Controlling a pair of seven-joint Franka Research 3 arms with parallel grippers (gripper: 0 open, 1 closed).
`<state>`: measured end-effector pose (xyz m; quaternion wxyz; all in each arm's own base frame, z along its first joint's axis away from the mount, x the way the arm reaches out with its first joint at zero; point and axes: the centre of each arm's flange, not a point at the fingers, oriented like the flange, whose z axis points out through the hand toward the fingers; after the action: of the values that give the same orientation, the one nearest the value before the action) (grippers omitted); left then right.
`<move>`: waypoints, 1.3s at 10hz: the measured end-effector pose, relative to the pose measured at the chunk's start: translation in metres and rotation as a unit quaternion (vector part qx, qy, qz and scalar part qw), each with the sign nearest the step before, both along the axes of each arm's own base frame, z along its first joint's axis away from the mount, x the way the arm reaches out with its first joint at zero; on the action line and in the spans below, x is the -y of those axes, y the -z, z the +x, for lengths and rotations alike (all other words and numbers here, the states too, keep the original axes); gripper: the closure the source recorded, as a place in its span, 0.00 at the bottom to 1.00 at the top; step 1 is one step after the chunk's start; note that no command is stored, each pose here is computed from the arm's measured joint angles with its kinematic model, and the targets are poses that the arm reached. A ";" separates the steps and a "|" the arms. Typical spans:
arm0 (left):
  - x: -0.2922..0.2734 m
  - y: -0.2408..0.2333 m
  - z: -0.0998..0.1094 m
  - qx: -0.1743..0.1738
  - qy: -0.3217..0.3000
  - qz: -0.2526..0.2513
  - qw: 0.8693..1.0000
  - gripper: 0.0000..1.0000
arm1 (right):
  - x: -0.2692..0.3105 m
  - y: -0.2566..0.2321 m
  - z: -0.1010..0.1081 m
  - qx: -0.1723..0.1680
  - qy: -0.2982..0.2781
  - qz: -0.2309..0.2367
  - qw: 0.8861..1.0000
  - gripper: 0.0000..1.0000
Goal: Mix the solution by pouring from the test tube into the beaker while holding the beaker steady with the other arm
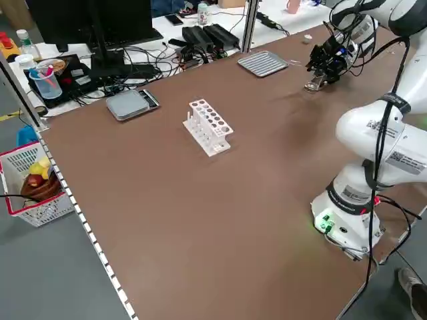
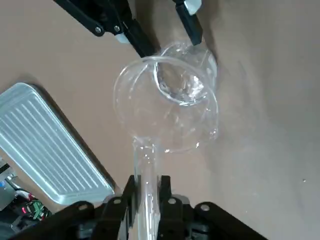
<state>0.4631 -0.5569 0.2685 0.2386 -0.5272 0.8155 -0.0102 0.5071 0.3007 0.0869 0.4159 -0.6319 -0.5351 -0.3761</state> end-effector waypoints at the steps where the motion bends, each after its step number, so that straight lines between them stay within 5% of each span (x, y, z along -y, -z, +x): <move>1: 0.000 -0.001 0.000 0.000 -0.001 0.002 1.000 0.78 | 0.000 0.000 0.000 0.000 0.000 0.000 1.000 0.45; 8: 0.003 -0.003 0.000 0.001 -0.003 0.004 1.000 0.78 | 0.000 0.000 0.000 0.000 0.000 0.000 1.000 0.45; 13: -0.007 -0.015 0.014 -0.034 -0.057 -0.033 0.997 0.78 | 0.000 0.000 0.000 0.000 0.000 0.000 1.000 0.43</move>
<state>0.4767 -0.5503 0.2832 0.1939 -0.5803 0.7909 -0.0055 0.5071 0.3009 0.0870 0.4162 -0.6318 -0.5350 -0.3761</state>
